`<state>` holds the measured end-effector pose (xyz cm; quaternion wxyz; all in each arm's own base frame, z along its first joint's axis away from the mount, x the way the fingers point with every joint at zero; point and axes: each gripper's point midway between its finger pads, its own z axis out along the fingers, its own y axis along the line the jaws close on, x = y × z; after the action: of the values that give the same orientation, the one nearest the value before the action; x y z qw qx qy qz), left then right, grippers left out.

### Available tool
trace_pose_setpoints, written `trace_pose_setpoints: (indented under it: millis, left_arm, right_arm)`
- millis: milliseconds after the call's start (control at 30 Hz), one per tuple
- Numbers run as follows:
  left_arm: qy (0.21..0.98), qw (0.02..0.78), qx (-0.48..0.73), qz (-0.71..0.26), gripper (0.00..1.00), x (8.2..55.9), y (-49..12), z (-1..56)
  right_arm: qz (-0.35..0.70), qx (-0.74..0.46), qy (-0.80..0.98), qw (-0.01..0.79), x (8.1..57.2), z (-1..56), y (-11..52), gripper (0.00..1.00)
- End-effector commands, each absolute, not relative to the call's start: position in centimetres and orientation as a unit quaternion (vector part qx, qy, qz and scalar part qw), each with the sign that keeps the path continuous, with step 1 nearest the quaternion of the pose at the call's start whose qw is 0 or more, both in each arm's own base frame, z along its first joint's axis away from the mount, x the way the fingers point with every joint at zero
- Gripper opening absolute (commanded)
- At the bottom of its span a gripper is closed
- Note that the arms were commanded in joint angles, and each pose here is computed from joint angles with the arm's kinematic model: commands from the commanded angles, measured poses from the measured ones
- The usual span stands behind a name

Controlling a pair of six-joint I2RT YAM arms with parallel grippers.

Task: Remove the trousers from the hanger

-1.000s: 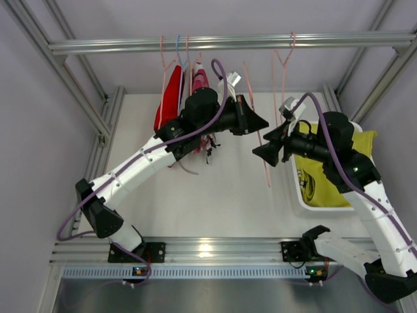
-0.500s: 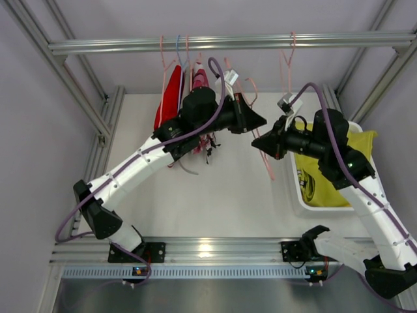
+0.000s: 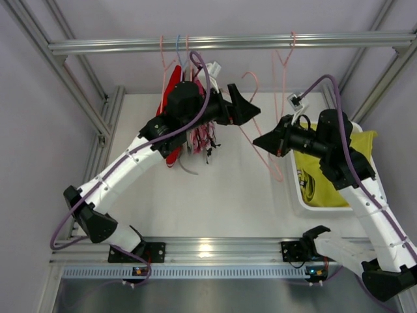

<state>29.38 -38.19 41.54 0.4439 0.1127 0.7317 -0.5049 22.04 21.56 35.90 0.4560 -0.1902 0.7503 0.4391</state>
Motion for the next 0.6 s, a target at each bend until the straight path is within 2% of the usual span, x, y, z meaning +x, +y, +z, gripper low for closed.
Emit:
trace_pose_setpoints:
  millis: [0,167,567]
  left_arm:
    - [0.662,0.538,0.146,-0.501,0.99,27.9,-35.2,48.1]
    - [0.655,0.585,0.144,-0.455,0.99,28.1,-32.7,48.8]
    - [0.681,0.601,0.149,-0.390,0.99,29.6,-31.6,46.1]
  right_arm:
    - [0.452,-0.131,0.732,0.493,22.9,38.7,20.4,0.00]
    - [0.447,-0.080,0.726,0.516,23.9,40.9,19.5,0.00]
    - [0.393,-0.017,0.716,0.577,28.2,44.8,17.8,0.00]
